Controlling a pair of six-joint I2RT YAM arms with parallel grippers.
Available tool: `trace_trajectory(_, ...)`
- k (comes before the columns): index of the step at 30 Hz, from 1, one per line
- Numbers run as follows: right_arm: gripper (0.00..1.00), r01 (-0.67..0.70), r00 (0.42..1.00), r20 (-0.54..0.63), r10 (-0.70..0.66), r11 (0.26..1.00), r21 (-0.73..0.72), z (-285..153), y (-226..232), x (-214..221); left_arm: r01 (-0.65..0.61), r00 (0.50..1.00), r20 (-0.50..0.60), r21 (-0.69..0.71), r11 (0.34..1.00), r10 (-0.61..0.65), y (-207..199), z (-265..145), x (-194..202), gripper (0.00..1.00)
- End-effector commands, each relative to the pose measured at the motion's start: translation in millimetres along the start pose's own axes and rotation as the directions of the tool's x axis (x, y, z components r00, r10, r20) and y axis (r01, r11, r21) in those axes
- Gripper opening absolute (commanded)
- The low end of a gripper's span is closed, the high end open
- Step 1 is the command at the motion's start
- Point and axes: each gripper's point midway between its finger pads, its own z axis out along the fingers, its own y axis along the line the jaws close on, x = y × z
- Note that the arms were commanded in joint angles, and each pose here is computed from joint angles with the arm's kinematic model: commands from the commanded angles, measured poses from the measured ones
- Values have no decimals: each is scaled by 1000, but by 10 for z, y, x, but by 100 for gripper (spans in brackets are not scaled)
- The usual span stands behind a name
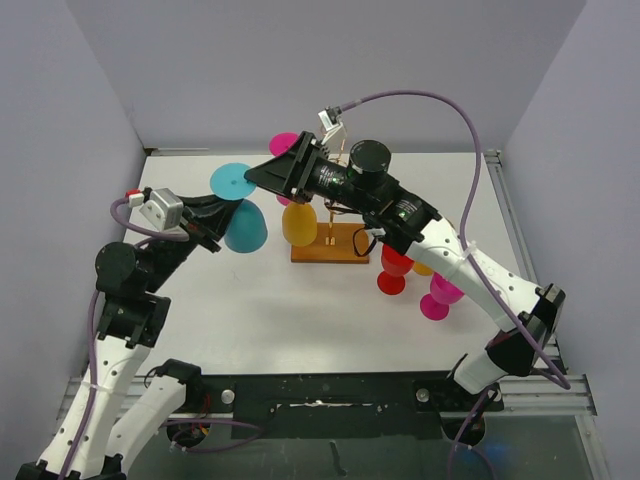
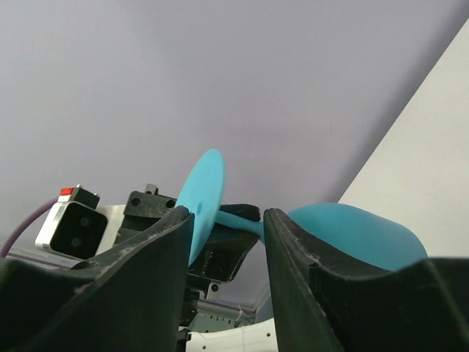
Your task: Place the wine glass upside down on the wine glass rack
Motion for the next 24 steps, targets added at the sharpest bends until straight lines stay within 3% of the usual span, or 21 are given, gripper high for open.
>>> trace_trajectory(1,38,-28,1000,-13,27,992,-119,-53,371,-77,-102,992,83,29,994,100,-54,13,-285,0)
trace_trajectory(4,29,-71,996,-64,63,987,-144,-38,393,7,-114,990,80,23,993,112,-35,16,-276,0)
trace_trajectory(10,2,-150,982,-141,124,969,-198,-66,514,115,-136,989,63,3,991,136,13,19,-253,0)
trace_trajectory(13,0,-156,981,-144,126,964,-214,-81,571,97,-136,989,62,-25,990,138,50,-4,-272,0)
trace_trajectory(14,0,-151,982,-144,121,963,-222,-91,599,90,-131,989,64,-40,991,134,68,-14,-284,7)
trace_trajectory(16,0,-128,985,-141,95,961,-245,-109,656,58,-121,989,72,-77,990,126,114,-46,-307,36)
trace_trajectory(18,0,-102,987,-148,62,955,-278,-132,740,27,-113,989,81,-117,987,123,165,-88,-324,56)
trace_trajectory(20,0,-73,989,-146,30,951,-301,-152,803,-43,-107,989,82,-148,983,120,203,-126,-332,64)
trace_trajectory(24,0,-30,993,-118,-11,941,-337,-242,887,-256,-106,988,87,-188,976,125,218,-228,-404,68)
